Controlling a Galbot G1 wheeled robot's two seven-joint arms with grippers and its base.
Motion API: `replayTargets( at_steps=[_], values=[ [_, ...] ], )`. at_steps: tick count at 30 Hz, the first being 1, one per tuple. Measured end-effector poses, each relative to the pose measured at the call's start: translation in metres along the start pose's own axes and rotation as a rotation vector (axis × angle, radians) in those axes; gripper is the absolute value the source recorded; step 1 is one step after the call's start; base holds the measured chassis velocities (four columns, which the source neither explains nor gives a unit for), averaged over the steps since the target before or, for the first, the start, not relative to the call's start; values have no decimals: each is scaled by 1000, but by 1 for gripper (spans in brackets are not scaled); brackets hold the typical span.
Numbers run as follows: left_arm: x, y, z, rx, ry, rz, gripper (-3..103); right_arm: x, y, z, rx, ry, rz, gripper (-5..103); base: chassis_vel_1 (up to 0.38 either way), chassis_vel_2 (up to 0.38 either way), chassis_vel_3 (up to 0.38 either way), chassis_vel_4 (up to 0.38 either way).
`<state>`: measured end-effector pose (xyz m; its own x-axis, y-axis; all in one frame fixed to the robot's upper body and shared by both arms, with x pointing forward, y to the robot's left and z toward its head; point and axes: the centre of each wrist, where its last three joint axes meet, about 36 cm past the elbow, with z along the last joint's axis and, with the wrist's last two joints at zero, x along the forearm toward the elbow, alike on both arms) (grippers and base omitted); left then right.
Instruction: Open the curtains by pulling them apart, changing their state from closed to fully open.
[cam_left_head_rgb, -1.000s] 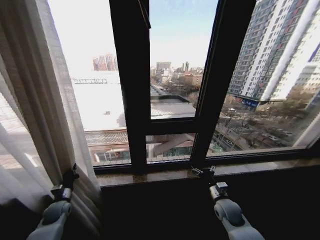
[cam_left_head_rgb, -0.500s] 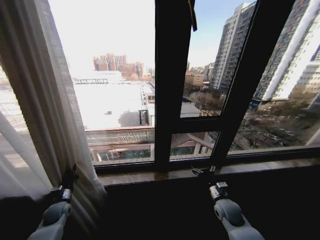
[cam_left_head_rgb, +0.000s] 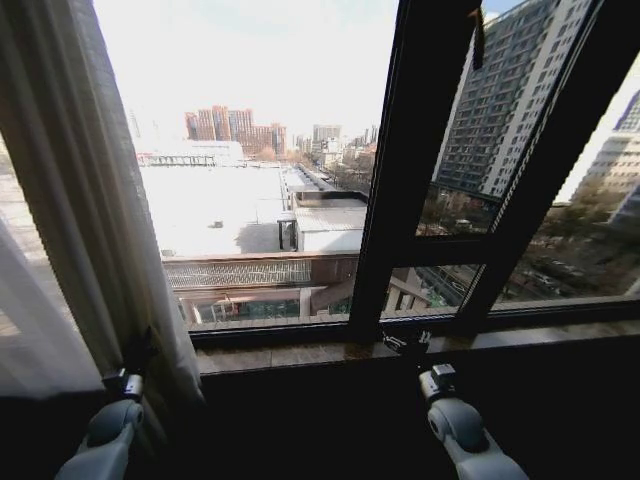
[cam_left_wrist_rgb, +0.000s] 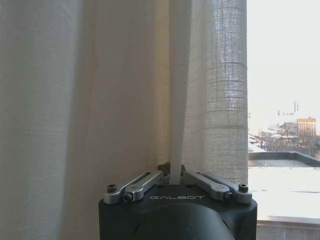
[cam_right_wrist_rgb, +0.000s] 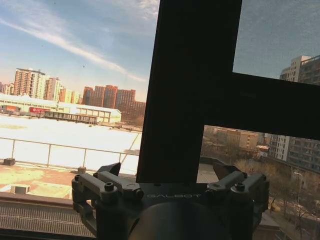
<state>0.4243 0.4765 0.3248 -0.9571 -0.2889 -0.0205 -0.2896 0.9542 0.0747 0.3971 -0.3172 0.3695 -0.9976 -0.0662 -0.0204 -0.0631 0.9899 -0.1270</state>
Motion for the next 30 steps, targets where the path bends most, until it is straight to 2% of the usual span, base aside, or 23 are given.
replayTargets(
  at_steps=[12,24,30],
  values=[
    [0,1,2,-3,4,-2,0,0,0,0,0,0,1,100,14,-4,-12,-1],
    [2,4,1,-6,-2,-3,0,0,0,0,0,0,0,100,195,139,-206,-142],
    [-2,10,0,-12,-5,-28,0,0,0,0,0,0,0,100,62,81,-70,-50]
  ],
)
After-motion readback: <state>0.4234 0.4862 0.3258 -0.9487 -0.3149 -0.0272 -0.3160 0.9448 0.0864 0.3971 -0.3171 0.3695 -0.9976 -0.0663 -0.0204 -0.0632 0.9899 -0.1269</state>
